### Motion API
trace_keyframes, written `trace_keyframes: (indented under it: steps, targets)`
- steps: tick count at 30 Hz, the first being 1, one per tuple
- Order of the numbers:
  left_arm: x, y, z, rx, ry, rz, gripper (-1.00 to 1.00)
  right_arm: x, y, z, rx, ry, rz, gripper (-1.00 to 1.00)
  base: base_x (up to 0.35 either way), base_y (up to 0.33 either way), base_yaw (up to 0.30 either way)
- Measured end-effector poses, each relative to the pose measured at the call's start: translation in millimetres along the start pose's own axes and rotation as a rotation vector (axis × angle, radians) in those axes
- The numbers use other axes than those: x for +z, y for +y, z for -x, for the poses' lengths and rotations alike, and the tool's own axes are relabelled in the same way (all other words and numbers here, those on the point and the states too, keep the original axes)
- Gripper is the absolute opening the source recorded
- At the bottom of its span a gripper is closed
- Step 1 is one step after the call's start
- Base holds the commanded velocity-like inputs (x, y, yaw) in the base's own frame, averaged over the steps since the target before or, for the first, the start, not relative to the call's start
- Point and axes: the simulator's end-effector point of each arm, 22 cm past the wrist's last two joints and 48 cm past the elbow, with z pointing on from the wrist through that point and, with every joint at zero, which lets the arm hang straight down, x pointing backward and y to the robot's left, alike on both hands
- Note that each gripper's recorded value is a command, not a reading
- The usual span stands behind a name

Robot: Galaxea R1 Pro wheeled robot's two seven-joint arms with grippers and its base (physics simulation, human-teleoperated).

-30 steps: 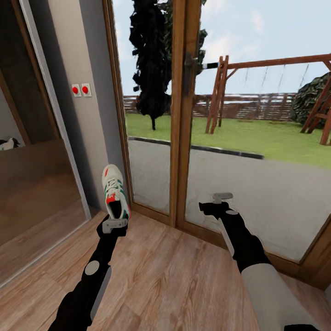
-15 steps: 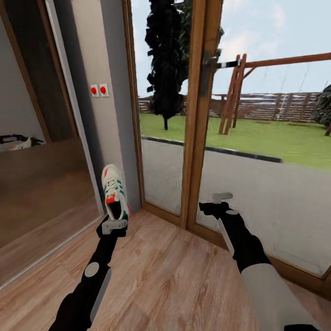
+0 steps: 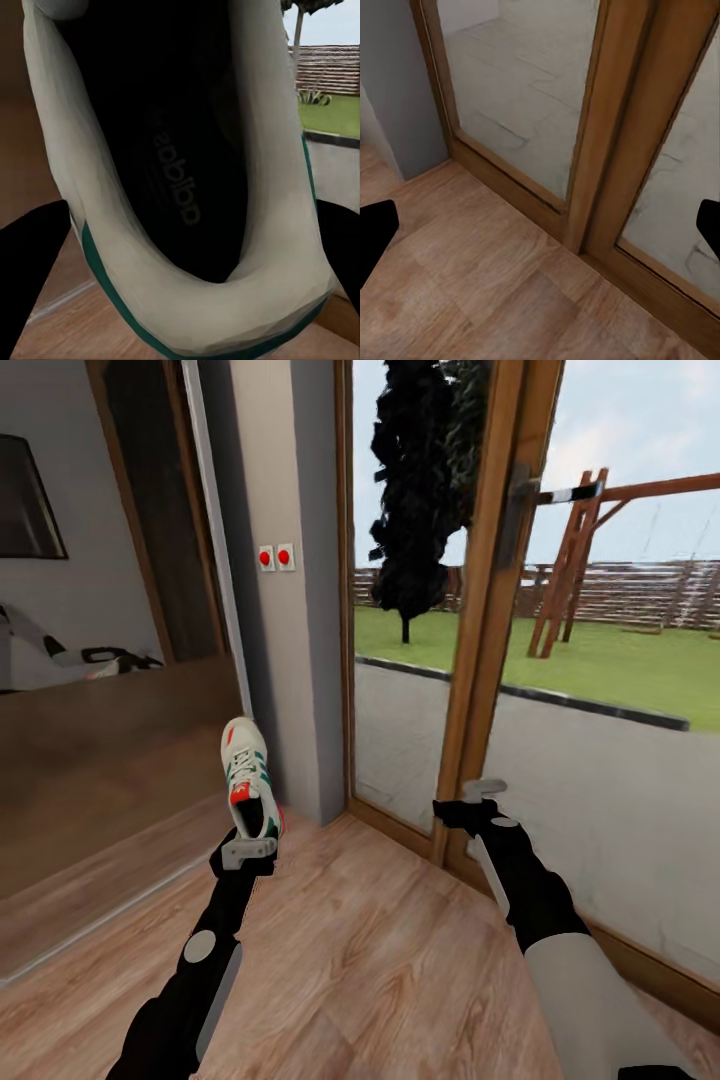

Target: Pick up the two gym shoes and the two sandals from the corridor floor and place them onto the hallstand (shoe rack) in the corridor, making sure they are on the rack and not on the floor. Arrange them so the two gym shoes are next to each other and the two sandals are next to each other.

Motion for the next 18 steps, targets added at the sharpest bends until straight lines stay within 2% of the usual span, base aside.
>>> trace_keyframes:
  steps: [6,15,18]
  targets:
    - [0.0,0,0,-0.001,0.001,0.001,-1.0,0.0,0,0,0.0,0.0,0.0,1.0,0.152,-0.081,0.297]
    - [-0.2,0,0,-0.001,-0.002,0.0,-1.0,0.1,0,0,0.0,0.001,0.001,1.0,0.014,-0.006,0.297]
    - [-10.8,1,-4,-0.005,-0.023,0.002,-1.0,0.1,0,0,0.0,0.0,0.001,1.0,0.0,0.0,0.297]
